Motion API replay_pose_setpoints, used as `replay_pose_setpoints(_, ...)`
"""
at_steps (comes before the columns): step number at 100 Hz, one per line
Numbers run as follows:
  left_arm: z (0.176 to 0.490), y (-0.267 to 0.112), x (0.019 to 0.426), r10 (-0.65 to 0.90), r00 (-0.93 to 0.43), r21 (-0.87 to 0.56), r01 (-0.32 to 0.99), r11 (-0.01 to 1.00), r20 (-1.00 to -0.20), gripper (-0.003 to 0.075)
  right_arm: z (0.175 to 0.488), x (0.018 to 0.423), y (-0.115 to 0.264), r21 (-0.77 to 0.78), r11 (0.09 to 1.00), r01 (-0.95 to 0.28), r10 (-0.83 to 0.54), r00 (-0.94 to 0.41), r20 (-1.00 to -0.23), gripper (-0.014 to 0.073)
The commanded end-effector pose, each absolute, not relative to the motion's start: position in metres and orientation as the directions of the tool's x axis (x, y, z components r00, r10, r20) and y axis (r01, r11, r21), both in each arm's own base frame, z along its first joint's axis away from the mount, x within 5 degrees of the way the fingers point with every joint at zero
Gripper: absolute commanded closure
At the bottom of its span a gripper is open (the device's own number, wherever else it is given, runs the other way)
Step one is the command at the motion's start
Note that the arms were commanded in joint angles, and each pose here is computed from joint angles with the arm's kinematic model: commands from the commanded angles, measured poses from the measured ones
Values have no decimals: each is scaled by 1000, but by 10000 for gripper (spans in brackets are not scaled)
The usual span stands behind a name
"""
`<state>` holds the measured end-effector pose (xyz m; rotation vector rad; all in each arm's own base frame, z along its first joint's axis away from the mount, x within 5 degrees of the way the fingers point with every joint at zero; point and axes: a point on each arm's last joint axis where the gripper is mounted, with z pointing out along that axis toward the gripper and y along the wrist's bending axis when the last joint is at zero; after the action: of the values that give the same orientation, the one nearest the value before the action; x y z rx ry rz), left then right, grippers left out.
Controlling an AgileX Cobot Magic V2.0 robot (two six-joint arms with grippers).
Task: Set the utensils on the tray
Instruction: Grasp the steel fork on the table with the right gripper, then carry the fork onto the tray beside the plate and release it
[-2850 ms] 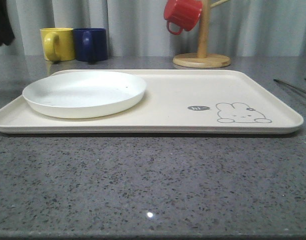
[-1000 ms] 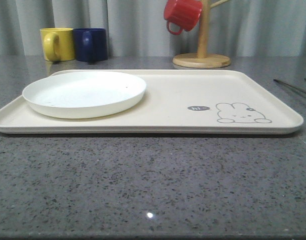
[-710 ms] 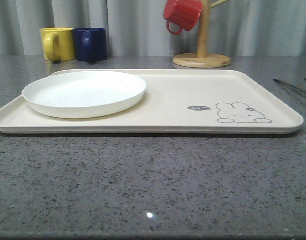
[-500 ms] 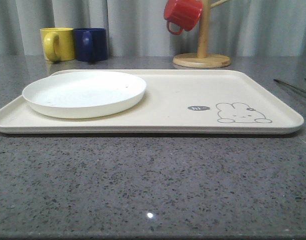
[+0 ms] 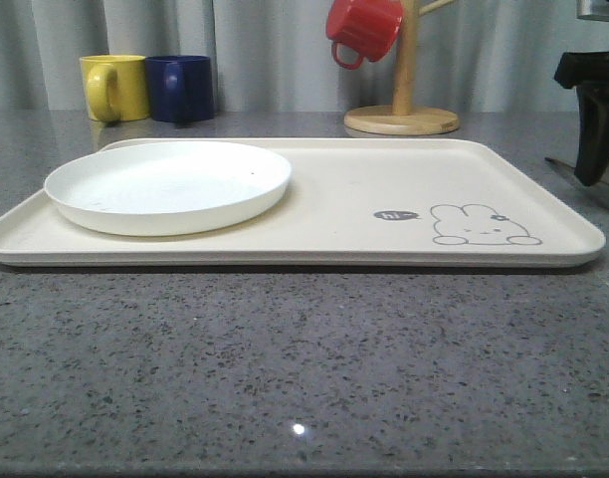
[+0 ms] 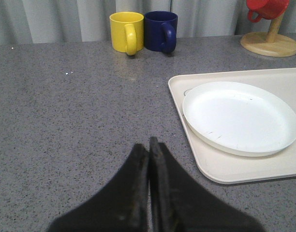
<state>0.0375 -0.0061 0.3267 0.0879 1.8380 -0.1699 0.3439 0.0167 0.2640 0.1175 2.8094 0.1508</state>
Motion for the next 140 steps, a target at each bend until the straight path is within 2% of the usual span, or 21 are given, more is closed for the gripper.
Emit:
replay_pose_setpoints(1,341,-7,39,-55,-188,-87,167,982,-981,739,284,350,18,128,991,47,93,-917,-388,71)
replay_pose_setpoints(9,341,-7,39,-55,-188,-87,167,982,-981,739,282,354,19,128,991,47,93,-918,-384,143)
replay_pose_setpoints(23,341,-7,39,-55,-188,-87,167,982,-981,739,277,356,19,126,991,49,92,-926,-365,372)
replay_pose_setpoints(30,341,-7,39,-55,-188,-87,167,982,-981,739,275,356,18,127,991,51,93,-930,-356,455)
replay_pose_setpoints(51,341,-7,39,-55,-188,-87,167,982,-981,739,278,355,18,127,991,50,94,-926,-366,615)
replay_pose_setpoints(72,341,-7,39,-55,-188,-87,167,982,-981,739,307,349,20,152,988,39,104,-887,-449,632)
replay_pose_setpoints(86,341,-7,39,-55,-188,-87,167,982,-981,739,334,339,38,160,987,-24,61,-862,-504,632)
replay_pose_setpoints(103,341,-7,39,-55,-188,-87,167,982,-981,739,350,327,87,170,970,-174,-63,-854,-517,632)
replay_pose_setpoints(110,341,-7,39,-55,-188,-87,167,982,-981,739,354,322,110,213,954,-213,-72,-847,-527,634)
replay_pose_setpoints(124,341,-7,39,-55,-188,-87,167,982,-981,739,352,315,147,318,921,-223,-29,-856,-515,634)
replay_pose_setpoints(140,341,-7,39,-55,-188,-87,167,982,-981,739,336,321,174,390,908,-152,49,-886,-461,634)
